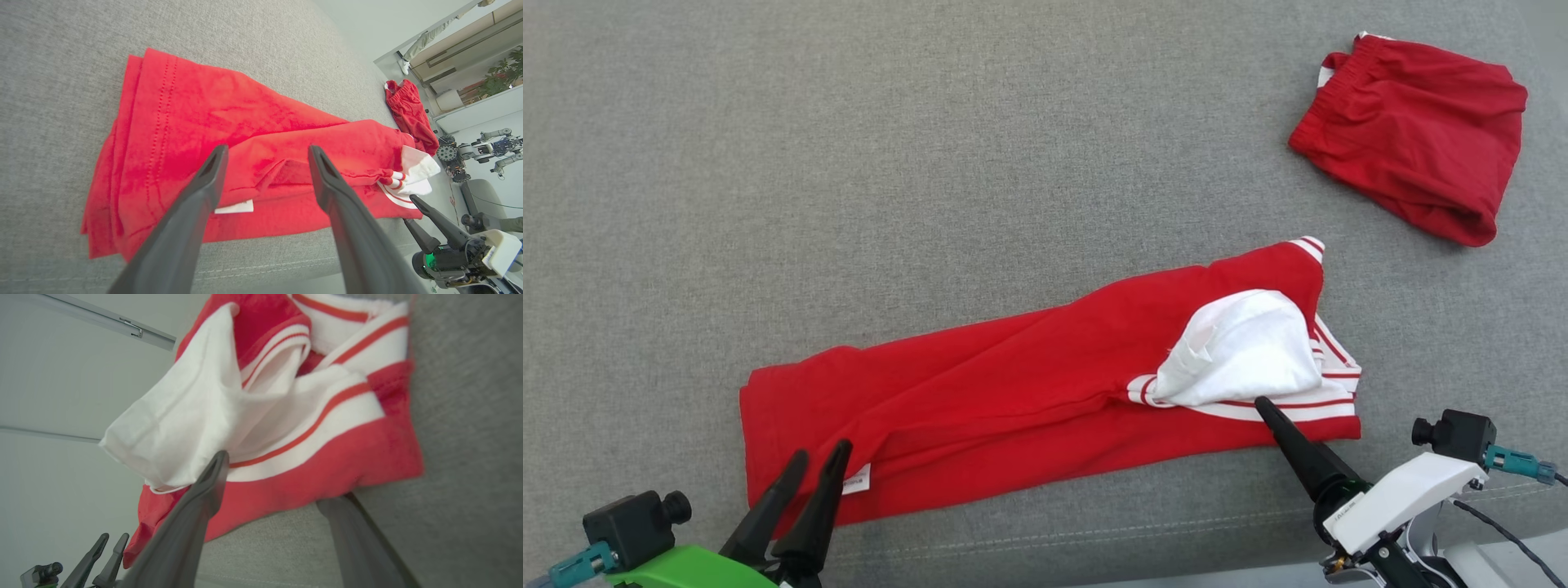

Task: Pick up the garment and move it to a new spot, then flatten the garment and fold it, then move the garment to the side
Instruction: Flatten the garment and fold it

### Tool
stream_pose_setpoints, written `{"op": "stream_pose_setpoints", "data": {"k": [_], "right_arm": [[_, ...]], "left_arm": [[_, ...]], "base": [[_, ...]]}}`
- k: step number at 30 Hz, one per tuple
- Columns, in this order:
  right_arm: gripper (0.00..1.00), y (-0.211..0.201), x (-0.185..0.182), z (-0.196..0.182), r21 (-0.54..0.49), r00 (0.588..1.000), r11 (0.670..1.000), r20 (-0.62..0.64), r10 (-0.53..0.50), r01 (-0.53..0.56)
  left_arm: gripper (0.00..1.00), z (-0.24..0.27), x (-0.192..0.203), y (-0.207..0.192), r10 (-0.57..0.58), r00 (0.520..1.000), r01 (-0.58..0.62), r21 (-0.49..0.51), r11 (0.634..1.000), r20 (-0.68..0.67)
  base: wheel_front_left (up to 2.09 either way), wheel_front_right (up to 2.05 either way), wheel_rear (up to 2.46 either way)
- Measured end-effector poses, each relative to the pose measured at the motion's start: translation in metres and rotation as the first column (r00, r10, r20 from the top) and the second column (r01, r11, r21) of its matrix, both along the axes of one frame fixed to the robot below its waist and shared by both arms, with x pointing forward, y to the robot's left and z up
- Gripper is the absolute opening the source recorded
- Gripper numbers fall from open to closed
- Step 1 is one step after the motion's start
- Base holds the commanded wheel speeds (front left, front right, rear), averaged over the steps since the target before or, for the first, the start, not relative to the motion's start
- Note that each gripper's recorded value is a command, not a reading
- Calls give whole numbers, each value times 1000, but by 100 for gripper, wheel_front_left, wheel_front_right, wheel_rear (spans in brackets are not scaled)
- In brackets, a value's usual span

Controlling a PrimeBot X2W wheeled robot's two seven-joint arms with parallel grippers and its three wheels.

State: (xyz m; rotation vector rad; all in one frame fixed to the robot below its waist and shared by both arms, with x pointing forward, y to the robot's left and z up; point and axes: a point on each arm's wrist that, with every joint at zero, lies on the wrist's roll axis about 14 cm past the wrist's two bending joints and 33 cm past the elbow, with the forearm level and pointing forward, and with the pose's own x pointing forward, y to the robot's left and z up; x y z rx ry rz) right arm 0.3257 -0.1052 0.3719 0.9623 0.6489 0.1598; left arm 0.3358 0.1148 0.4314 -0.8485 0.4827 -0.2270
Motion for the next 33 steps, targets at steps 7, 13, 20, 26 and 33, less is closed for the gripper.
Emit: {"op": "stream_pose_setpoints", "data": {"k": [7, 13, 20, 26, 33], "right_arm": [[100, 4, 2, 8, 20, 1000, 1000, 22, 13, -13], [100, 7, 4, 14, 27, 999, 999, 43, 22, -23], [100, 1, 5, 10, 12, 999, 1000, 41, 3, -3], [100, -3, 8, 1, -6, 1000, 1000, 26, -12, 12], [100, -6, 17, 0, -11, 998, 999, 43, -43, 43]], "left_arm": [[100, 1, -1, -1, -5, 1000, 5, 3, 1000, -2], [100, 3, -2, -2, -6, 1000, 6, 4, 1000, 2], [100, 6, -3, -2, -2, 1000, 2, -5, 1000, 7], [100, 6, -4, -4, -3, 1000, 3, -15, 1000, 1], [100, 8, -4, -4, 5, 1000, -5, -21, 1000, 3]], "base": [[0, 0, 0], [0, 0, 0], [0, 0, 0], [0, 0, 0], [0, 0, 0]]}}
